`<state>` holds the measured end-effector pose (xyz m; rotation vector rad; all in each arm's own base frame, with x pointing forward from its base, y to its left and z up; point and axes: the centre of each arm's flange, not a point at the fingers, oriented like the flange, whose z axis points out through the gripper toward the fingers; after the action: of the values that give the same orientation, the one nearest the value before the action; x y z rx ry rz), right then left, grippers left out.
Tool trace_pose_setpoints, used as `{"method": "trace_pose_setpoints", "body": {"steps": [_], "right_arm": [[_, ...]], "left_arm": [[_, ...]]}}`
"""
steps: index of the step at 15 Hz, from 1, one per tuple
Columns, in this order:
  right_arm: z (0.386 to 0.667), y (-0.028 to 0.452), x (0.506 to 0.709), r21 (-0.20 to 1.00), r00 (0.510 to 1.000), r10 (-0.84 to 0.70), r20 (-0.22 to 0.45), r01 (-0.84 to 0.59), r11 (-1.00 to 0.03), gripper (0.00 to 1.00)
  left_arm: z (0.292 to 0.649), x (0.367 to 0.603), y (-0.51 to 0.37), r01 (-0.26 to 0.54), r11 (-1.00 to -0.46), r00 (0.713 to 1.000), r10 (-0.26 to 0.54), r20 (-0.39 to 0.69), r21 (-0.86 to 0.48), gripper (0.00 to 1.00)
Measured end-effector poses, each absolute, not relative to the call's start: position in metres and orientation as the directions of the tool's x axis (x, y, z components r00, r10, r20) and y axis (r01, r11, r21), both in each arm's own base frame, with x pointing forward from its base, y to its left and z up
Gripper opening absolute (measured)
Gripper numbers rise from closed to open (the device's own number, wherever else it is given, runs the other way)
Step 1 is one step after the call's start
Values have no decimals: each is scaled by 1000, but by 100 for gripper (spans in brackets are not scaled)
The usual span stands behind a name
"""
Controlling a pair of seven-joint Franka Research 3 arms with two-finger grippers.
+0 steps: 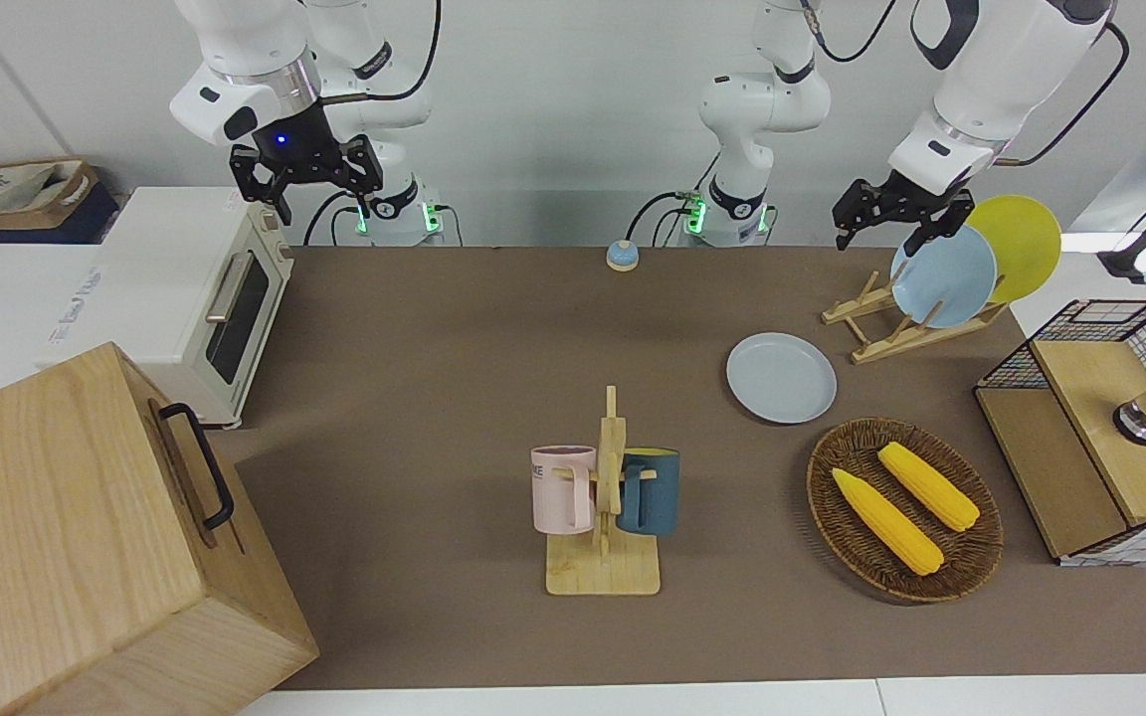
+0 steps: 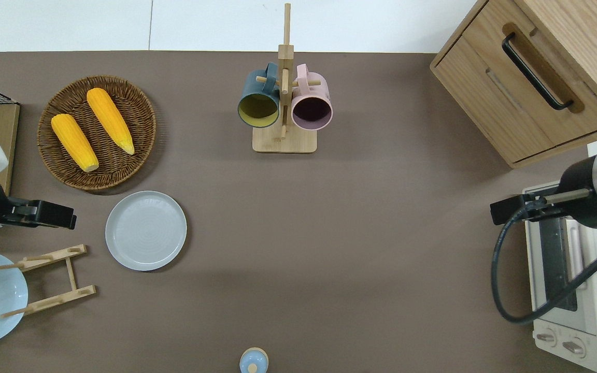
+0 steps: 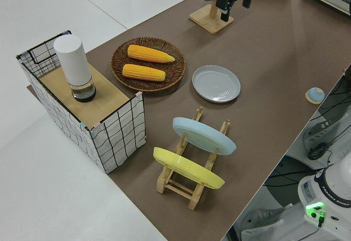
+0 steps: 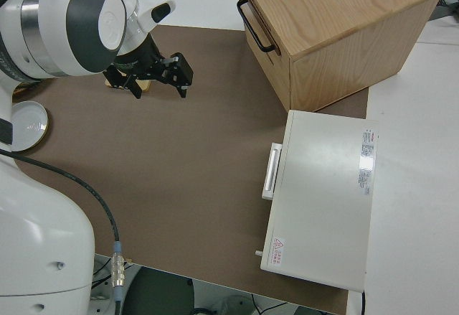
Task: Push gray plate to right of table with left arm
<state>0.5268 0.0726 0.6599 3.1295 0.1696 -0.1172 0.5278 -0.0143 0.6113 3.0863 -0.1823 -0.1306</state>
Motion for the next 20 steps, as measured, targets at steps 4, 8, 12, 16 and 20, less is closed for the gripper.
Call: {"method": "trace_pose_setpoints", "body": {"steps": [4, 8, 12, 16, 20], "right_arm": [[660, 73, 527, 1, 991, 108, -75, 108, -994, 99], [660, 73, 527, 1, 991, 108, -75, 108, -994, 99], [660, 73, 527, 1, 991, 108, -75, 108, -994, 99], [660, 73, 527, 1, 991, 108, -75, 108, -994, 99], [660, 73, 527, 1, 991, 108, -75, 108, -994, 99]], "left_arm": [[611, 527, -13, -114, -992, 989, -118, -86, 53, 100], [611, 527, -11, -109, -993, 989, -114, -90, 53, 100], [608, 527, -8, -103, -993, 989, -108, -97, 54, 100], [591, 527, -6, -98, -994, 986, -104, -130, 57, 100], [574, 528, 3, -80, -995, 986, -87, -143, 59, 100]]}}
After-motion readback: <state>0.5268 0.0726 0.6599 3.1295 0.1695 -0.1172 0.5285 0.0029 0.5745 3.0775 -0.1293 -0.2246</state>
